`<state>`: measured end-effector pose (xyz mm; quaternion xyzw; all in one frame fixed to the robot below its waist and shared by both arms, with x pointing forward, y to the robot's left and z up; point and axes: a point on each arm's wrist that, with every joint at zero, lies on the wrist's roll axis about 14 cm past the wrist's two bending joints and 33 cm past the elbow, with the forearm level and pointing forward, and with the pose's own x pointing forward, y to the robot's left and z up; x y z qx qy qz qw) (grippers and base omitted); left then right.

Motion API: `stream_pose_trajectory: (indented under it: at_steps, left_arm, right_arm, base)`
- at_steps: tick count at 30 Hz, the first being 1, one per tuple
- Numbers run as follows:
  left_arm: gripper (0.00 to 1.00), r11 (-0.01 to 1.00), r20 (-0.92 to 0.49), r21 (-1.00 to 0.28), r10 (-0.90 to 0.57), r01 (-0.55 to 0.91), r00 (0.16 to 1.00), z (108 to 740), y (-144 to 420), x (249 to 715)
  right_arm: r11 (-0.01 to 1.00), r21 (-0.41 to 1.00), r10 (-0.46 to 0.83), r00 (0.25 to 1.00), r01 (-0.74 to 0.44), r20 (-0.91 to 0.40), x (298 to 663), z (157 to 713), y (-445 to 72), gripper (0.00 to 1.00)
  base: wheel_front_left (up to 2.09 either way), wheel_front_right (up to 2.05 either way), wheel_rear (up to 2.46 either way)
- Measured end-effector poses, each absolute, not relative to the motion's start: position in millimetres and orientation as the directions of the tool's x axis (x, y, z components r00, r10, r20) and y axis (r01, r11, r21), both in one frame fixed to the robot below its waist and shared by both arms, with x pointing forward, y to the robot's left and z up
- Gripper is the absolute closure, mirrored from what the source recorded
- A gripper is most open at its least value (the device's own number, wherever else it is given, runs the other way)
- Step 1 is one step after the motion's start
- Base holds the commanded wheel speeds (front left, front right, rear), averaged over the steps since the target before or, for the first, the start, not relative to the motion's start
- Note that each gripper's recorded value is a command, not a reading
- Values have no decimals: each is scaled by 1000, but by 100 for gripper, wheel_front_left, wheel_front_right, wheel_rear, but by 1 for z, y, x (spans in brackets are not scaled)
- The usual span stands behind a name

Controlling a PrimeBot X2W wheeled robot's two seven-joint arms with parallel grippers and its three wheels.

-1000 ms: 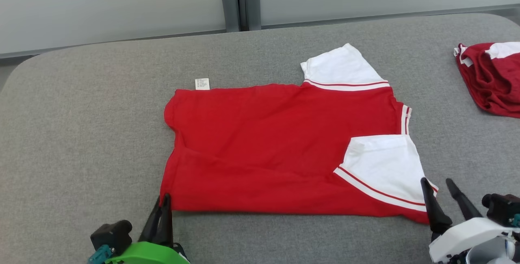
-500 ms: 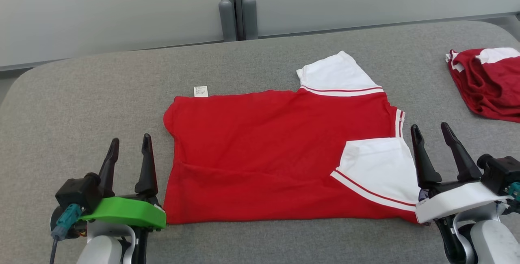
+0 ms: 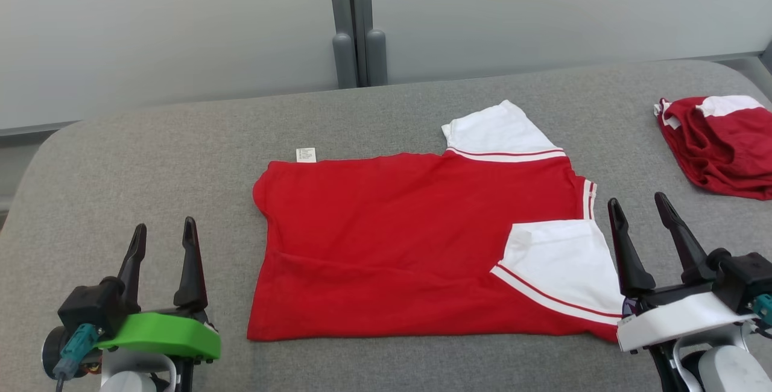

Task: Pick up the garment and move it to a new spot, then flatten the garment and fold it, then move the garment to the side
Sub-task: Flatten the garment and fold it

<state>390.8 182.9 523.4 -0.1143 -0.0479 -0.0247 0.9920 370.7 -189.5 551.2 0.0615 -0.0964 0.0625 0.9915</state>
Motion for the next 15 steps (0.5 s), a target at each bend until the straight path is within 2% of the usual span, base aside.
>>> stream_pose_trajectory:
  at_steps: [15]
  left_arm:
    - [0,976,88,-214,-6,25,996,515,200,366]
  right_arm:
    - [988,103,91,979,-111,183,354,547,-194,0]
  base:
    - [0,0,0]
